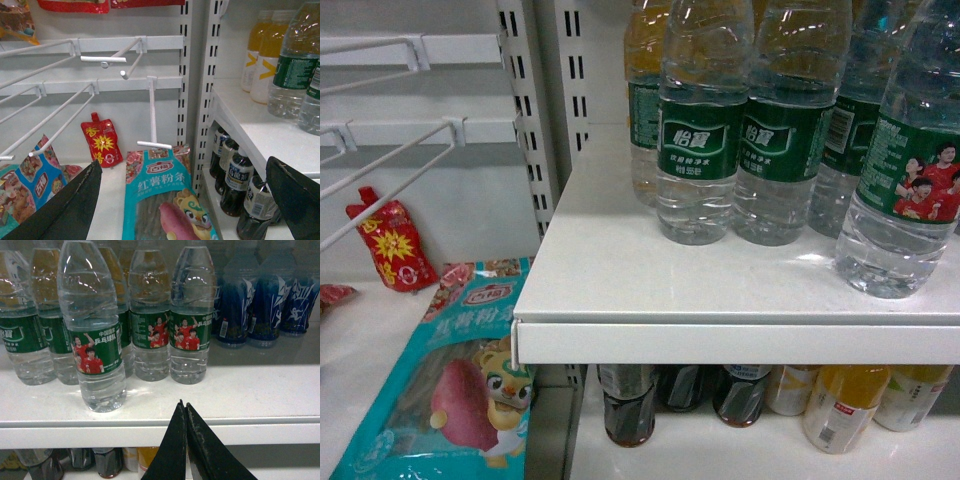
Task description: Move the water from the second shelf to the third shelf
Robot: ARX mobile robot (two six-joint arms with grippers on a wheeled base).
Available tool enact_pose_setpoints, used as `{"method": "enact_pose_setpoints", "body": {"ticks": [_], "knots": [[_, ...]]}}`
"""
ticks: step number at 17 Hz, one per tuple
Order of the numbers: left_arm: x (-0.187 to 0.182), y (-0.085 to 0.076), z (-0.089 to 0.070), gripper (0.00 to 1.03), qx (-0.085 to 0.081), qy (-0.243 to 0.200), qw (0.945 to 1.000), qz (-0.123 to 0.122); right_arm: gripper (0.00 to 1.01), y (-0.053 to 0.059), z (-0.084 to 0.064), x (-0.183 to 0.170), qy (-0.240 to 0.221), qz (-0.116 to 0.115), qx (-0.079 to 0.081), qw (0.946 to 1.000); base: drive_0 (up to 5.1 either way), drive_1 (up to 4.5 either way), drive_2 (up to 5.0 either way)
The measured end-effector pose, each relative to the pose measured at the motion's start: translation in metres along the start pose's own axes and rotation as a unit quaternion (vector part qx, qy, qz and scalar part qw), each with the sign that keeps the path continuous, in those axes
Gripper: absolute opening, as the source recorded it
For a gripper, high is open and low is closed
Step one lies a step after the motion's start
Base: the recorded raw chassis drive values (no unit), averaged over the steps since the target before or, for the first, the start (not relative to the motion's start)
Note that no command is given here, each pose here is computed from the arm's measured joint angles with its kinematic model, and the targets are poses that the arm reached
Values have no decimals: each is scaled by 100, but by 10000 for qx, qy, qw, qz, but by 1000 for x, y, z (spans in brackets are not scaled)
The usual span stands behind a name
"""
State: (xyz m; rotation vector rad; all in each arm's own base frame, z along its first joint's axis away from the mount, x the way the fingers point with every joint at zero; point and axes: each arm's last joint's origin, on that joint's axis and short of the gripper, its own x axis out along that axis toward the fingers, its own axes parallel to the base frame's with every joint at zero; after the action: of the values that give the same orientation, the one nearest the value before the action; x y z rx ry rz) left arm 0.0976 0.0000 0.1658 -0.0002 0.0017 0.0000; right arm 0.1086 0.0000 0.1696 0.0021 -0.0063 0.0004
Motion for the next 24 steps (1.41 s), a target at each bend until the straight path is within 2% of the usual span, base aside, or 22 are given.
{"method": "enact_pose_setpoints", "body": {"ticks": [1,2,3,4,18,21,24], "knots": [[0,0,0,98,0,-2,10000,-2,2,0,0,-1,-19,-2,2,10000,0,0,0],[0,0,0,98,0,0,10000,0,2,0,-6,-8,225,3,2,9997,0,0,0],[0,0,0,98,0,0,10000,-4,2,0,0,-12,-99,2,2,10000,0,0,0],[0,0,0,98,0,-4,10000,0,2,0,-3,-11,46,-4,2,10000,0,0,0],[0,0,0,98,0,0,10000,-2,2,0,-2,-11,4,-2,2,10000,0,0,0],[0,0,0,98,0,0,10000,-2,24,0,-2,-11,4,-2,0,10000,0,0,0],[0,0,0,98,0,0,10000,-2,60,0,-2,-11,4,-2,0,10000,0,0,0]]}}
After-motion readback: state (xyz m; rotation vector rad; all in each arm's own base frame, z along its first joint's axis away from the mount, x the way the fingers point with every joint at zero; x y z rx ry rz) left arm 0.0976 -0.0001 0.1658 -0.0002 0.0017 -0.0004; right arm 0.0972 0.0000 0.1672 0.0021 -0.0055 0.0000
